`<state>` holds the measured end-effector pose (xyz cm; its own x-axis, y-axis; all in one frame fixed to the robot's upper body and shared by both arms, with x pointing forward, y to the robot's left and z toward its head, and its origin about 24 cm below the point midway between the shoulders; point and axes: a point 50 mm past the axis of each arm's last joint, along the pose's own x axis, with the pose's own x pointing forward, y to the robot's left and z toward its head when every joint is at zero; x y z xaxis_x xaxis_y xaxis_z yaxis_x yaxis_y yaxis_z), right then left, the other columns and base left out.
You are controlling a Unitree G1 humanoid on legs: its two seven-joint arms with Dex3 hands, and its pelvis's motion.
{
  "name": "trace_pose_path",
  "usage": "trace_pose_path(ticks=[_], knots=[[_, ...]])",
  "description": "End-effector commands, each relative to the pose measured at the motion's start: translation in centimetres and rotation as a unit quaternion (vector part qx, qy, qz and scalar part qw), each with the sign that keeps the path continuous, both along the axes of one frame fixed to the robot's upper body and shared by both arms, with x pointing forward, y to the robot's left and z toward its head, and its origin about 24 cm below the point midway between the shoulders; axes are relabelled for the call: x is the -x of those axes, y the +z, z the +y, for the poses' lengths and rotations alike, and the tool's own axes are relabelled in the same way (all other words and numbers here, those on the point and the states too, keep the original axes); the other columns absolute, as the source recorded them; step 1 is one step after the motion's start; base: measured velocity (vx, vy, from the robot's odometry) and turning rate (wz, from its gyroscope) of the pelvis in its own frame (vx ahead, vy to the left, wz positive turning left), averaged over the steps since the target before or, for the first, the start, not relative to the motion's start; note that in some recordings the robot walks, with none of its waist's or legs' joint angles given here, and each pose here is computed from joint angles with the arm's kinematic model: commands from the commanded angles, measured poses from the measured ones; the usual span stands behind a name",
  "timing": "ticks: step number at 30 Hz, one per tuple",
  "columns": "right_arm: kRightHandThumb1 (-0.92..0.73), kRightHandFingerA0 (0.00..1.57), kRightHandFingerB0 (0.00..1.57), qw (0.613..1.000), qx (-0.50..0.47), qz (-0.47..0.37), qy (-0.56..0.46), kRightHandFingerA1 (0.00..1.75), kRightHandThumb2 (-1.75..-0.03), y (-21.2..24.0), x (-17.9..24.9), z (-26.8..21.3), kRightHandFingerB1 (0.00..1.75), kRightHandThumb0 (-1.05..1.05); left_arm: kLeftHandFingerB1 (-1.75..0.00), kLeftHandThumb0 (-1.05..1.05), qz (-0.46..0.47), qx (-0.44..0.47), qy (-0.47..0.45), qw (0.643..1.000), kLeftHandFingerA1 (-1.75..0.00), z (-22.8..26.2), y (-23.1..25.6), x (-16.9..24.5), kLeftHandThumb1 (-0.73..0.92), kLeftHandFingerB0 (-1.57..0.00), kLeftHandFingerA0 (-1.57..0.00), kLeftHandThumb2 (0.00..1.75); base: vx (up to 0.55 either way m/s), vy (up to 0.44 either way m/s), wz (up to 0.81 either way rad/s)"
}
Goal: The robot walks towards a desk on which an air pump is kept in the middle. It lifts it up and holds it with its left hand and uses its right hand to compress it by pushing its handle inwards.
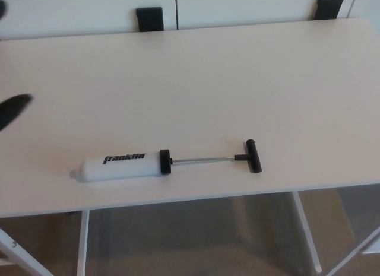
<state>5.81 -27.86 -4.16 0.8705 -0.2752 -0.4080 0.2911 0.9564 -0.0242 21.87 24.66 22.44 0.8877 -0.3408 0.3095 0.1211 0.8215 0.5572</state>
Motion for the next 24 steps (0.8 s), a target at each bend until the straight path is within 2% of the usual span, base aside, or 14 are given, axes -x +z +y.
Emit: trace_pose_path(ticks=[1, 6, 7, 18, 19, 24], knots=[[-0.59, 0.79, 0.59, 1.0, -0.013, -0.003, 0.011, 0.56, -0.57, 0.8, 0.3, 0.1, 0.46, -0.25, -0.27, -0.28, 0.171, -0.338, -0.031, 0.925, -0.26, -6.7, -6.4, -7.8, 0.48, -0.13, -0.1, 0.56, 0.0, 0.0, 0.0], [-0.58, 0.77, 0.59, 1.0, -0.008, -0.002, 0.013, 0.56, -0.57, 0.6, 0.2, 0.1, 0.46, -0.28, -0.27, -0.27, 0.185, -0.384, -0.036, 0.904, -0.26, -7.9, -7.9, -8.5, 0.49, -0.12, -0.1, 0.57, 0.0, 0.0, 0.0], [-0.59, 0.75, 0.59, 1.0, -0.006, -0.002, 0.015, 0.56, -0.57, 0.6, 0.0, 0.1, 0.46, -0.26, -0.47, -0.2, 0.185, -0.397, -0.036, 0.898, -0.5, -8.1, -8.2, -8.8, 0.45, 0.0, -0.01, 0.92, 0.0, 0.0, 0.0], [-0.59, 0.77, 0.61, 1.0, -0.011, -0.01, 0.02, 0.58, -0.57, 0.4, -0.5, 0.4, 0.47, -0.27, -0.47, -0.21, 0.23, -0.412, -0.046, 0.881, -0.48, -8.9, -11.1, -9.9, 0.45, 0.0, 0.0, 0.92, 0.0, 0.0, 0.0], [-0.6, 0.78, 0.6, 1.0, -0.004, -0.009, 0.023, 0.58, -0.57, 0.6, -0.5, 0.4, 0.47, -0.27, -0.3, -0.35, 0.239, -0.409, -0.049, 0.879, -0.32, -8.9, -11.8, -9.8, 0.46, -0.13, -0.15, 0.6, 0.0, 0.0, 0.0], [-0.59, 0.78, 0.62, 1.0, 0.006, -0.007, 0.026, 0.58, -0.57, 0.9, -0.5, 0.5, 0.47, -0.26, -0.3, -0.34, 0.265, -0.403, -0.057, 0.874, -0.31, -9.1, -13.3, -9.5, 0.47, -0.13, -0.14, 0.59, 0.0, 0.0, 0.0]])
